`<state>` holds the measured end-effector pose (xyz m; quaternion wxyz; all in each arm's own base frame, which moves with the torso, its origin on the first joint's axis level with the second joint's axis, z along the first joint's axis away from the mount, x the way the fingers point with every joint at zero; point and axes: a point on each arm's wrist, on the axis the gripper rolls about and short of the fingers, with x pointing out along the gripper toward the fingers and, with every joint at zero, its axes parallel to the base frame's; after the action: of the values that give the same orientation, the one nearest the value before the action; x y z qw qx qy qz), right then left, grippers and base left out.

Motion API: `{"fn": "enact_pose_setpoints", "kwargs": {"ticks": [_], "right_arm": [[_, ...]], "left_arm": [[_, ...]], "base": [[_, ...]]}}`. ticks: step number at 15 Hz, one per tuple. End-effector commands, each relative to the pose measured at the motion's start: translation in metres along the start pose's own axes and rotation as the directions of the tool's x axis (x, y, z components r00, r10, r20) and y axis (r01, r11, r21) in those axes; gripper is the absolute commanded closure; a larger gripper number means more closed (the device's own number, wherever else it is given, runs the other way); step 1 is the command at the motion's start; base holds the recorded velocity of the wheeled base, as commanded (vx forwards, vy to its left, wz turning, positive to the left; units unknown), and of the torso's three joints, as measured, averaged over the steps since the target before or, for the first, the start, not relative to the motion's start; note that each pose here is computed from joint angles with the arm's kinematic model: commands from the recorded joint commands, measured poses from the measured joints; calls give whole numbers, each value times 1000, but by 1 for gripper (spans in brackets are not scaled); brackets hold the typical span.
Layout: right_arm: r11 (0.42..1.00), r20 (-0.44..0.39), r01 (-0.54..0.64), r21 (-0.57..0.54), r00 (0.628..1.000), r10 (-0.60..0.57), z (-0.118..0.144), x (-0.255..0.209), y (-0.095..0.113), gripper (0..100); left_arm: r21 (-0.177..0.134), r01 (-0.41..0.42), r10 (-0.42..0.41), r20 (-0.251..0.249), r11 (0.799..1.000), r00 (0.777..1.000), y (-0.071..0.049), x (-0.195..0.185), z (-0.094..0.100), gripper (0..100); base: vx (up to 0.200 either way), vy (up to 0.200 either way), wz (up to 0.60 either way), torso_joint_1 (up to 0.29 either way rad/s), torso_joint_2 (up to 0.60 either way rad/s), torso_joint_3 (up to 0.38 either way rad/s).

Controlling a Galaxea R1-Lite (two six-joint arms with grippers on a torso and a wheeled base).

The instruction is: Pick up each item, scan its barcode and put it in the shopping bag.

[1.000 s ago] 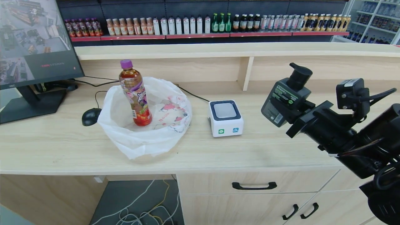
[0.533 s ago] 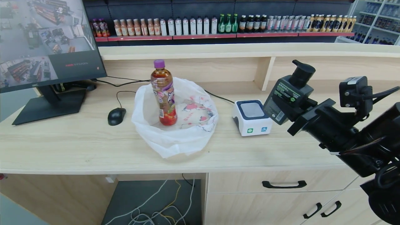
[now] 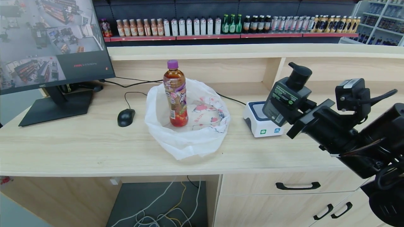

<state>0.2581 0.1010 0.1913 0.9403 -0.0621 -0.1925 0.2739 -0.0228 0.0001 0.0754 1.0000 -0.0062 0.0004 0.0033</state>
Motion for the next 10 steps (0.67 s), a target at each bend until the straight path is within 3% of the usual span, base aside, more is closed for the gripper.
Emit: {"fn": "enact_pose_setpoints", "kwargs": {"ticks": [1,3,6,9,10], "right_arm": [[999,5,-29,-28,1000,29,0,1,1,100],[963,72,-179,-204,978,197,6,10,-1,100],[884,59,-322,-340,930,362,3,16,4,100],[820,33,-335,-464,918,395,-14,26,13,100],[808,2,-282,-518,944,330,-30,31,12,100]], "left_arm": [[0,-1,1,1,1000,1000,0,0,0,0],[0,-1,1,1,1000,1000,0,0,0,0],[0,-1,1,1,1000,1000,0,0,0,0],[0,-1,1,1,1000,1000,0,0,0,0],[0,-1,1,1,1000,1000,0,0,0,0]], "base": [[0,0,0,0,0,0],[0,0,0,0,0,0],[0,0,0,0,0,0],[0,0,0,0,0,0],[0,0,0,0,0,0]]}}
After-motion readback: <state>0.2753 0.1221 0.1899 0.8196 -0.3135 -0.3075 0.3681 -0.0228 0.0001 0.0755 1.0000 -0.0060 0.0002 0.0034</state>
